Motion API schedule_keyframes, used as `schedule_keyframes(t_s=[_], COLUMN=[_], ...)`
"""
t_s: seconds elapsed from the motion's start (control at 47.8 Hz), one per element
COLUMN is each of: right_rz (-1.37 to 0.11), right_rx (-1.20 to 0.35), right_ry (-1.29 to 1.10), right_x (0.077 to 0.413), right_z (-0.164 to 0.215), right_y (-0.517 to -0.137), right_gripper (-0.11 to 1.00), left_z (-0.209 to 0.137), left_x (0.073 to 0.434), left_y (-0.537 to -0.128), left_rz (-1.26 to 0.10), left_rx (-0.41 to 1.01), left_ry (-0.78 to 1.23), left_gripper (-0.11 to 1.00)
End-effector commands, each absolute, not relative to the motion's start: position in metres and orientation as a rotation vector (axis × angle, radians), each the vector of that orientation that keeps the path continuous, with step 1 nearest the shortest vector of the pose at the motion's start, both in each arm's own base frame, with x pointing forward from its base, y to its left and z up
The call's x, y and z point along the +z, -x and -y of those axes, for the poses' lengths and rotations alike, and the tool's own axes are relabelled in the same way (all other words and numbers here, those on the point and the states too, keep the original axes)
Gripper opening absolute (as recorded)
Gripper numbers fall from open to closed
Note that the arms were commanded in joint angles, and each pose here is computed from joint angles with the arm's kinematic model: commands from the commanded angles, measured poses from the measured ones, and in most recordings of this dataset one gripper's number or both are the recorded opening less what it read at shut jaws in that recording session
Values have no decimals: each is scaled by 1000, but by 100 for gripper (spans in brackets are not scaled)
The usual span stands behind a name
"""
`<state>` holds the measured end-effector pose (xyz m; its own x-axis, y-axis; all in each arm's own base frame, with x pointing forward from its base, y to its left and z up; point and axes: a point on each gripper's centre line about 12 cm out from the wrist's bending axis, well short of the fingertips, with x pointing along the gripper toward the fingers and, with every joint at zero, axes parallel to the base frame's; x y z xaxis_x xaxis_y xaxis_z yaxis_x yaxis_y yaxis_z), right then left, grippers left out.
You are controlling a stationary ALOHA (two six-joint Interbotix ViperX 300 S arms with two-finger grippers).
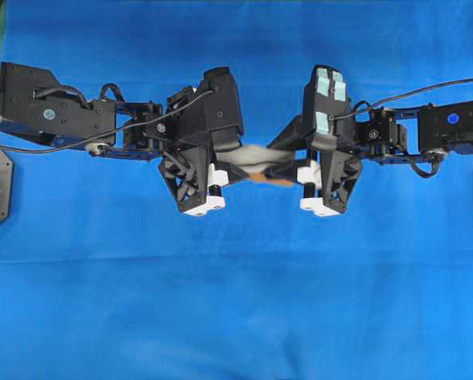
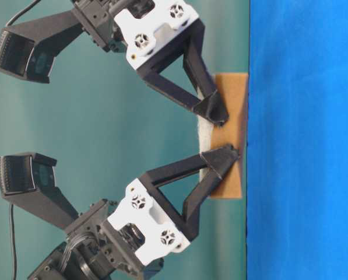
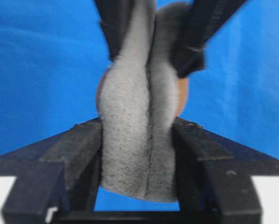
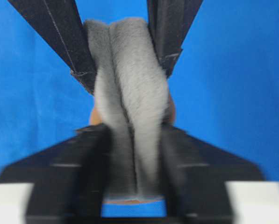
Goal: Hand over the sponge with the left arm and wipe it with the right arm.
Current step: 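Move the open right gripper to the sponge and close on it, then open the left gripper and pull it back, leaving sponge in right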
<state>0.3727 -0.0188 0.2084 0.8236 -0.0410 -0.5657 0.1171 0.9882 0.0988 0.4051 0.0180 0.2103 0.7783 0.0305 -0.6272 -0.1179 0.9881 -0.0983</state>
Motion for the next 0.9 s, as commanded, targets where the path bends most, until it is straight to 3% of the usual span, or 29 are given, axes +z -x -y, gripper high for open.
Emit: schedule_keyframes(t_s=[0.0,0.063,0.335,0.461,0.523,0.879], right_rz=[-555,-554,-569,-570,-567,-567], right_rx=[-81,-80,-83,-81,-80,-80], right_ry=[-122,-119,-125,-125,-125,-126], right_x=[224,226,227,227,228,227], right_z=[20,20,19,19,18,17], right_y=[-375,-374,-369,-366,-364,-350], right_gripper=[30,20,20,20,20,20], left_z=[-17,-17,-17,-15,-14,-5], left_x=[221,221,227,236,240,251], left_y=[-406,-406,-404,-396,-391,-336], left_rz=[-644,-644,-620,-557,-509,-329], left_rx=[76,75,74,68,58,27], left_ry=[132,130,130,121,104,59], left_gripper=[35,32,34,71,80,78])
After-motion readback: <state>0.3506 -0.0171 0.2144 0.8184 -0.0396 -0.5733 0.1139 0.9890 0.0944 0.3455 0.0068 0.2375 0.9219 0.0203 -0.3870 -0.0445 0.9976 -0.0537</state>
